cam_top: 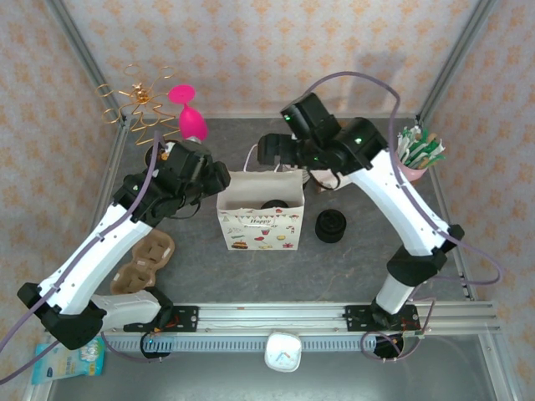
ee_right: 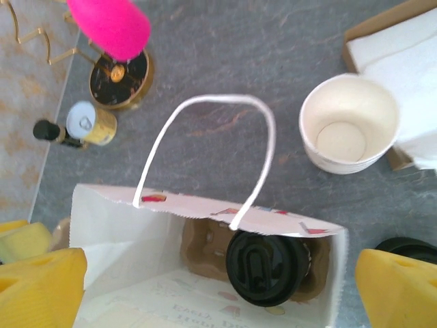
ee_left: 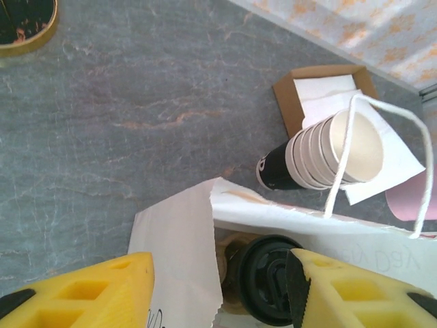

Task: Pack the takeout coffee

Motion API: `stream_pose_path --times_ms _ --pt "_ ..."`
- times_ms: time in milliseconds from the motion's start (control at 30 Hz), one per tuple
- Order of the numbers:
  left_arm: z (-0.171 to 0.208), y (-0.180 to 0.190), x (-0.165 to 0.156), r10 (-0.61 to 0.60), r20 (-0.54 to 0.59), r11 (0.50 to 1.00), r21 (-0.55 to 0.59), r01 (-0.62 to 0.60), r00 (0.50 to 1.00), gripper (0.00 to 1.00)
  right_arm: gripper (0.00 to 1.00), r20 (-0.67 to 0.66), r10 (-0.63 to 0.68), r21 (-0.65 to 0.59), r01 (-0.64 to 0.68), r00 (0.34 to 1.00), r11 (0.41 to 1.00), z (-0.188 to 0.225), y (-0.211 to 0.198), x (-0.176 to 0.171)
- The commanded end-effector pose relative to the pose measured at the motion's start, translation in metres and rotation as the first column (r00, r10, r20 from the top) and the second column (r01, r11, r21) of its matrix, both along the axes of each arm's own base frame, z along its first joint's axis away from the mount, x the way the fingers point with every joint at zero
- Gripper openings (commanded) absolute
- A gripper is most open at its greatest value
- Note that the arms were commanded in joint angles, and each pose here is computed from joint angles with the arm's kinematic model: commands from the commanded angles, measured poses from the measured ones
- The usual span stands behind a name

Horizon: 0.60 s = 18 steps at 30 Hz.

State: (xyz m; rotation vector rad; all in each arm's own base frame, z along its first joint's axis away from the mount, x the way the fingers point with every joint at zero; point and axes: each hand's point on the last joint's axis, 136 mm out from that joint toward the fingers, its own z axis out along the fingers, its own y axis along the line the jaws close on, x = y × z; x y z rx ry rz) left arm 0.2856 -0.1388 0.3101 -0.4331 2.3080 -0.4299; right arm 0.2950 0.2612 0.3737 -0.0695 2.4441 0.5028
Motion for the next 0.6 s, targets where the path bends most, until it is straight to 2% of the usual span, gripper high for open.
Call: stream_pose_path --times_ms 0,167,367,567 --pt "0.019 0.011 0.002 0.006 0.061 0.998 0.066 -0.010 0.998 0.57 1.00 0.074 -0.120 0.033 0.118 0.990 0.992 0.018 -0.029 0.016" --pt "0.036 0.008 0.011 -0.024 0.117 0.996 0.092 0.013 0.993 0.58 1.00 0.113 -0.234 0.068 0.228 0.966 0.971 0.019 -0.067 0.038" --pt "0.049 -0.004 0.023 -0.080 0.184 0.994 0.094 0.063 0.980 0.59 1.00 0.129 -0.366 0.044 0.363 0.922 0.931 0.010 -0.118 0.050" --pt "0.063 -0.019 0.037 -0.159 0.256 0.983 0.133 0.128 0.954 0.61 1.00 0.150 -0.513 0.027 0.515 0.845 0.857 0.001 -0.176 0.049"
